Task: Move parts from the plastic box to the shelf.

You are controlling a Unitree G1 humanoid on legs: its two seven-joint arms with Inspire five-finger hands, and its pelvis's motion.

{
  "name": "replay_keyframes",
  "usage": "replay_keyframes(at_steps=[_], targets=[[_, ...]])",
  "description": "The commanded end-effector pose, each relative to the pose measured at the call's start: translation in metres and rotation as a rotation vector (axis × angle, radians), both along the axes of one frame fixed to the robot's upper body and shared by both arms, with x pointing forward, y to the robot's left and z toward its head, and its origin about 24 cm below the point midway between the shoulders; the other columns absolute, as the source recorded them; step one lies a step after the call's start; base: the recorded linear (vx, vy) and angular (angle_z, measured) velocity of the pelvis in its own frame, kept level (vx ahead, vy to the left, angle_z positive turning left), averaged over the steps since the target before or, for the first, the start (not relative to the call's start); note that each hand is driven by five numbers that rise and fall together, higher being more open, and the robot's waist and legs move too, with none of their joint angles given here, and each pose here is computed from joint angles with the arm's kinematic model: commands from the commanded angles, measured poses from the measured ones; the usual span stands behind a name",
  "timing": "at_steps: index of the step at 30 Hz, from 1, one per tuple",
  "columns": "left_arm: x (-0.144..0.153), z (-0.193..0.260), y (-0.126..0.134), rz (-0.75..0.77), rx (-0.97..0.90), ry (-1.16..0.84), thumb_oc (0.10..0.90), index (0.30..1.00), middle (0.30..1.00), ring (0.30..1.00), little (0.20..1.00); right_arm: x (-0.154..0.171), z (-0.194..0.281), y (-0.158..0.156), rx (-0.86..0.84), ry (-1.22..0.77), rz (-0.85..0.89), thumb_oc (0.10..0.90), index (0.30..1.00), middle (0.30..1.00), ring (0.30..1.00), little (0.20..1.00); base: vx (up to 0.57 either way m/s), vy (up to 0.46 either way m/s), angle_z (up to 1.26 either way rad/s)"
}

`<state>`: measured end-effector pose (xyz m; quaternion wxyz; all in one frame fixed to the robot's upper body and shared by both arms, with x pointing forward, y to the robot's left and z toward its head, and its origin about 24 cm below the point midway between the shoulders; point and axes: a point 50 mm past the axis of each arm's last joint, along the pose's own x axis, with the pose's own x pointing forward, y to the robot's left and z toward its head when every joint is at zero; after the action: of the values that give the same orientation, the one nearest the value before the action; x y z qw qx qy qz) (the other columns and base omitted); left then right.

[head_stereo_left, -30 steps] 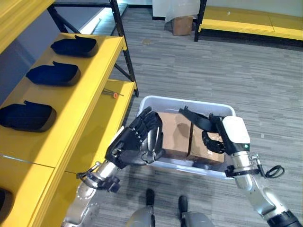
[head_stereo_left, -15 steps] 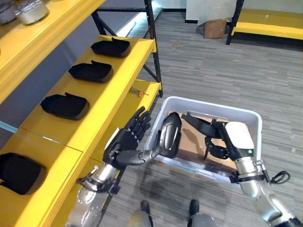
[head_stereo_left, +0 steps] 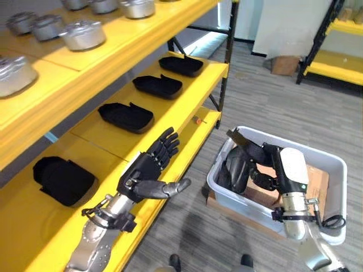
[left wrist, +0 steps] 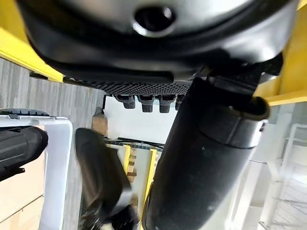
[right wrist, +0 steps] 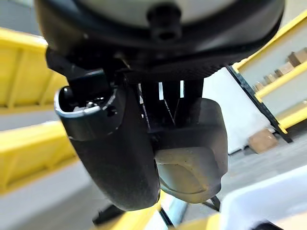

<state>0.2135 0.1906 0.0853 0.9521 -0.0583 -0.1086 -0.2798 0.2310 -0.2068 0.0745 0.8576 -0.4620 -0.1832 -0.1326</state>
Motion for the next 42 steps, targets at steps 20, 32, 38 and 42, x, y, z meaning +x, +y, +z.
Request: replay_keyframes(at_steps=[20, 32, 38, 42], targets=[[0.003, 0.052, -0.049, -0.213, -0.117, -0.257, 0.9, 1.0, 1.0, 1.0, 1.0, -0.005, 0.097, 0.0, -0.049, -0.548, 0.1, 0.4, 0.3, 0.3, 0.3, 0.3, -0.08, -0.008, 0.3], [0.002, 0.056, -0.064, -0.302, -0.117, -0.3, 0.9, 1.0, 1.0, 1.0, 1.0, -0.006, 0.101, -0.016, -0.097, -0.642, 0.029, 0.4, 0.3, 0.3, 0.3, 0.3, -0.14, 0.145, 0.9], [0.004, 0.058, -0.058, -0.239, -0.084, -0.319, 0.9, 1.0, 1.0, 1.0, 1.0, -0.007, 0.104, -0.016, -0.137, -0.643, 0.085, 0.4, 0.3, 0.3, 0.3, 0.3, -0.04, 0.498, 0.11], [0.001, 0.056, -0.051, -0.207, -0.074, -0.305, 0.9, 1.0, 1.0, 1.0, 1.0, -0.006, 0.104, -0.011, -0.14, -0.629, 0.09, 0.4, 0.3, 0.3, 0.3, 0.3, -0.01, 0.403, 0.37]])
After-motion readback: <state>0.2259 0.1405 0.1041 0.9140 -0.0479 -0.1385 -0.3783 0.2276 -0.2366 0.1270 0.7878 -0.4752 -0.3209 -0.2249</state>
